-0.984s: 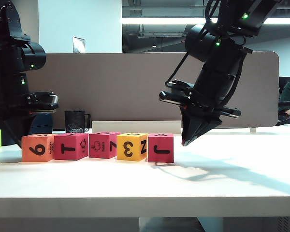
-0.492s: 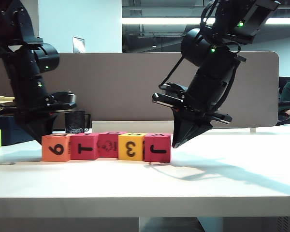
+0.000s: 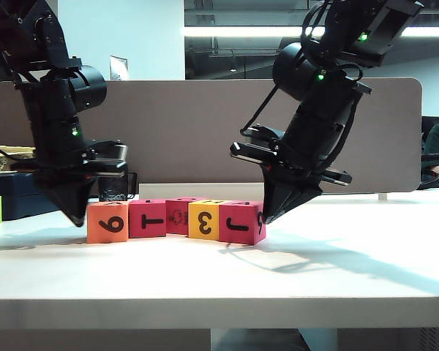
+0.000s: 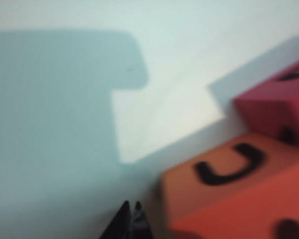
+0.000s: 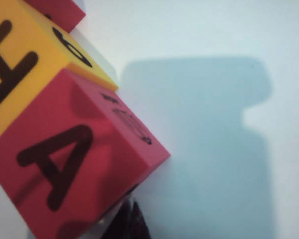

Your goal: Select the appropriate blocks from the scattered letter blocks on the table and arrange them in a row to spell out "ALOHA".

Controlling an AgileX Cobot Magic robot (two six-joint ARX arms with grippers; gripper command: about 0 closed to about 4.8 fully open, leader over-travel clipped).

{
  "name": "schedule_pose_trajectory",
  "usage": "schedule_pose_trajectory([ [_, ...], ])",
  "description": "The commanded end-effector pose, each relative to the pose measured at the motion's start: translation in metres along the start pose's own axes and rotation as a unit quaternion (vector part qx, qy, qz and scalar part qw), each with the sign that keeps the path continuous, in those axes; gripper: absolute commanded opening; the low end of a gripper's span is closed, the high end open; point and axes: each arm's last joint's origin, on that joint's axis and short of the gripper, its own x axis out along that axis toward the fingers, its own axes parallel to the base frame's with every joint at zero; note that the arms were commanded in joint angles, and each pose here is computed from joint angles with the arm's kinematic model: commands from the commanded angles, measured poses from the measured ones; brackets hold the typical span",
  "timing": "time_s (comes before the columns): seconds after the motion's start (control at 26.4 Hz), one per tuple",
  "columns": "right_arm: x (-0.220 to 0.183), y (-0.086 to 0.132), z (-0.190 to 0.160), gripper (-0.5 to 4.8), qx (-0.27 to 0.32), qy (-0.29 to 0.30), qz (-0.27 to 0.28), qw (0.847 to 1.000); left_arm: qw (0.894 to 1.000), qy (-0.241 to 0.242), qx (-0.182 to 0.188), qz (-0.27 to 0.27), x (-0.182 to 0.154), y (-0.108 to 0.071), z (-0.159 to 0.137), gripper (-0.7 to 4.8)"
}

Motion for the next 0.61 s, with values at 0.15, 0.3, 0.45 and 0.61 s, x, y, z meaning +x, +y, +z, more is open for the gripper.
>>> schedule_pose_trajectory([
  [0.15,-0.004,0.002,0.007,-0.05,-0.003,-0.012,-0.003,1.0,0.999,-0.002,0.0,0.054,-0.008,0.006,0.006,-0.06],
  [0.3,-0.021,0.005,0.025,-0.05,-0.029,-0.02,-0.058,0.998,0.997,-0.018,-0.002,0.069,-0.029,0.009,0.023,-0.06],
  [0.45,-0.04,0.012,0.045,-0.05,-0.038,-0.053,-0.056,0.996,0.998,-0.051,-0.002,0.022,-0.05,0.008,0.04,-0.06],
  [0.61,-0.045,0.014,0.051,-0.05,-0.039,-0.066,-0.052,0.996,0.992,-0.089,0.005,-0.09,-0.057,0.002,0.048,-0.06],
])
